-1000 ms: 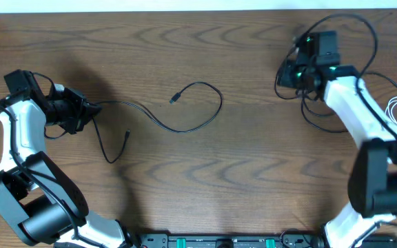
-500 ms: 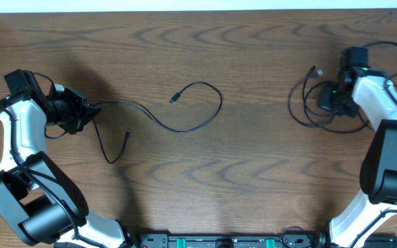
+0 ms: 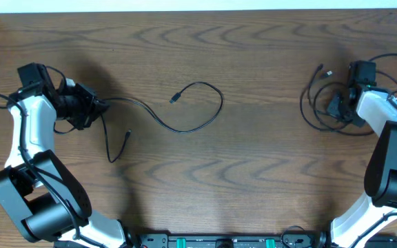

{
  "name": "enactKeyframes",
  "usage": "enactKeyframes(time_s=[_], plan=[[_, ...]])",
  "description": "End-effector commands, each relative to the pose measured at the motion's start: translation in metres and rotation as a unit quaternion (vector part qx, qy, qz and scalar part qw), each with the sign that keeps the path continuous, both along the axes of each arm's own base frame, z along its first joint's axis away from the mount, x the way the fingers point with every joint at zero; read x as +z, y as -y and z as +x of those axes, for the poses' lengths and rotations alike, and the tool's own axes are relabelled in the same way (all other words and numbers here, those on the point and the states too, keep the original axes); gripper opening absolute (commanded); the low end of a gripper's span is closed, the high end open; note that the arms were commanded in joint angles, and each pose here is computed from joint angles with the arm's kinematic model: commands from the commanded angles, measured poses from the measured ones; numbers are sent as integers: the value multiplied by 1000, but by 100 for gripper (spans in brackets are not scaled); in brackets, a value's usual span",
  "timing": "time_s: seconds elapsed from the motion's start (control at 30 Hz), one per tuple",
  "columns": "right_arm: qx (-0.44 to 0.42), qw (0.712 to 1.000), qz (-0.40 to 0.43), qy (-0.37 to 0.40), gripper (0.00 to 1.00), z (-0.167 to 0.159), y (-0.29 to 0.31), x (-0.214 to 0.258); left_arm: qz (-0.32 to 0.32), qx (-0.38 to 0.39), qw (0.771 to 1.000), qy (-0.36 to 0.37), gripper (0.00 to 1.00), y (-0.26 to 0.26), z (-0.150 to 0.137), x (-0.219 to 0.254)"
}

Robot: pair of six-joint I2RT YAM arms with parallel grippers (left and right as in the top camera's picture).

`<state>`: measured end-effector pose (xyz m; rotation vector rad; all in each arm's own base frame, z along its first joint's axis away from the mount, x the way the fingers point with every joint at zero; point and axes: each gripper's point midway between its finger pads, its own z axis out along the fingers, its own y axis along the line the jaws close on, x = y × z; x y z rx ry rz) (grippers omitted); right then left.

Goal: Untangle cables

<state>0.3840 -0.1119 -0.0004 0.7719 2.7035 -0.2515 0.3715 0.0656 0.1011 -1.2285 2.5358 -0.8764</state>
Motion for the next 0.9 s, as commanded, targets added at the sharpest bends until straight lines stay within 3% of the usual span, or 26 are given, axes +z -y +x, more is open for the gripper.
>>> enactKeyframes(time_s=[0.0, 0.07, 0.2, 0.43, 0.6, 0.87], plan=[[-12, 1000, -8, -24, 1, -17, 7, -16, 6, -5, 1000, 0, 8, 5, -2, 1], [18, 1000, -1, -10, 4, -4, 2, -6, 8, -9, 1000, 4, 8, 8, 0, 2], [92, 992, 66, 53, 19, 37, -26, 53, 21, -42, 999, 24, 7, 19, 8, 10], [179, 951, 191, 167, 30, 76, -87, 140, 67, -81, 994, 38, 8, 43, 26, 26], [223, 925, 265, 155, 33, 64, -133, 133, 175, -114, 978, 0, 7, 64, 23, 16], [269, 914, 287, 103, 34, 43, -190, 97, 254, -179, 950, 11, 8, 118, 24, 12]])
